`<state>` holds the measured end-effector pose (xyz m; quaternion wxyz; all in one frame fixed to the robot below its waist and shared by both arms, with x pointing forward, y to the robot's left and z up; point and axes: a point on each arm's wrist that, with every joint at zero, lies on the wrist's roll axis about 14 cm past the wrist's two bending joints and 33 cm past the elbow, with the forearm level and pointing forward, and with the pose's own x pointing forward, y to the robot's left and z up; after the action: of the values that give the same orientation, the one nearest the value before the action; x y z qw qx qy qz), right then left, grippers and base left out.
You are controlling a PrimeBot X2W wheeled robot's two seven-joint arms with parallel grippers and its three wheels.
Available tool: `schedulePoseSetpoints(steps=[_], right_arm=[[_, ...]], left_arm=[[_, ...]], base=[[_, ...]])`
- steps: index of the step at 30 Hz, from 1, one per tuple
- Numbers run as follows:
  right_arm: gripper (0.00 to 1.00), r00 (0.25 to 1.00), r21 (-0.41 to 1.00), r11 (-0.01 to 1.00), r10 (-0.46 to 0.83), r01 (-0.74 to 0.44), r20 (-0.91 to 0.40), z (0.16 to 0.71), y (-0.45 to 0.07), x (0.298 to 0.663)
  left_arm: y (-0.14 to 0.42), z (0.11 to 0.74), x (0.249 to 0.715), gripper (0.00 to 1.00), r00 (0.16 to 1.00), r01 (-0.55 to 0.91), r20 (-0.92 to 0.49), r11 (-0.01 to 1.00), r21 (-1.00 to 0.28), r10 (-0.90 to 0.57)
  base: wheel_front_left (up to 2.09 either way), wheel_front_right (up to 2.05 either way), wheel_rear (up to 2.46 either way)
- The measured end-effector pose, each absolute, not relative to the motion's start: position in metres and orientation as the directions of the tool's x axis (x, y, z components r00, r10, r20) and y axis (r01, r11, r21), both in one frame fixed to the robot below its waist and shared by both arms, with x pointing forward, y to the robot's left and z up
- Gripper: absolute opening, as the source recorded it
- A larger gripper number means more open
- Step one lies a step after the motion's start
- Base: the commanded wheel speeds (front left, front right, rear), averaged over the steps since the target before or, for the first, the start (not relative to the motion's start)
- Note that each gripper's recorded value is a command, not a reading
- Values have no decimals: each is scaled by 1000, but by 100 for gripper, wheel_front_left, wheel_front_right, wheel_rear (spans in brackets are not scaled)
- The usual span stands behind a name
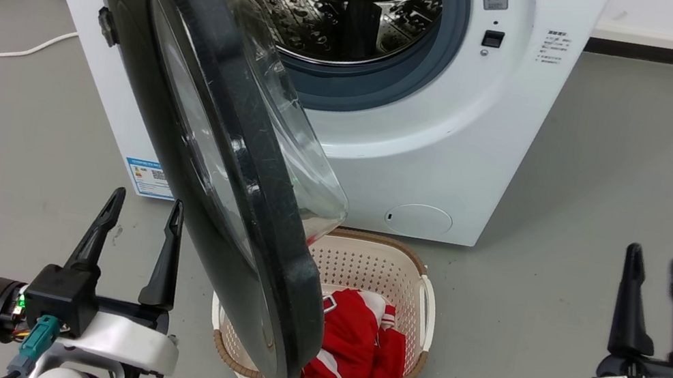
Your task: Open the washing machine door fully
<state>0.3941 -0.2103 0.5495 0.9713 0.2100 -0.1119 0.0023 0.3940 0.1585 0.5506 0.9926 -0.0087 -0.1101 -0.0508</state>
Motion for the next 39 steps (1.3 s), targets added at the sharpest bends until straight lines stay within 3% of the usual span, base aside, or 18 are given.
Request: schedulePoseSetpoints(steps=[6,11,20,36,37,38,39], right_arm=[[100,948,63,997,16,-38,318,583,-199,385],[100,947,-71,995,85,-67,310,583,-179,375],[100,979,-14,997,82,-81,186,540,-177,365],[100,983,17,997,68,-72,168,533,-180,368],[100,983,18,997,68,-72,168,533,-180,369],[100,983,18,997,67,-71,168,533,-181,369],[100,983,19,997,67,-71,168,533,-181,369]], left_arm=[[163,552,391,100,971,90,224,996,-2,-87],[166,555,388,100,970,83,231,997,0,-81],[167,557,385,100,969,79,235,997,4,-78],[167,551,386,100,972,83,220,997,7,-83],[167,551,386,78,972,84,219,996,7,-83],[167,551,386,27,972,85,219,996,7,-84],[167,551,386,0,972,85,219,996,6,-84]], base=[[0,0,0],[0,0,0],[0,0,0],[0,0,0],[0,0,0],[0,0,0],[0,0,0]])
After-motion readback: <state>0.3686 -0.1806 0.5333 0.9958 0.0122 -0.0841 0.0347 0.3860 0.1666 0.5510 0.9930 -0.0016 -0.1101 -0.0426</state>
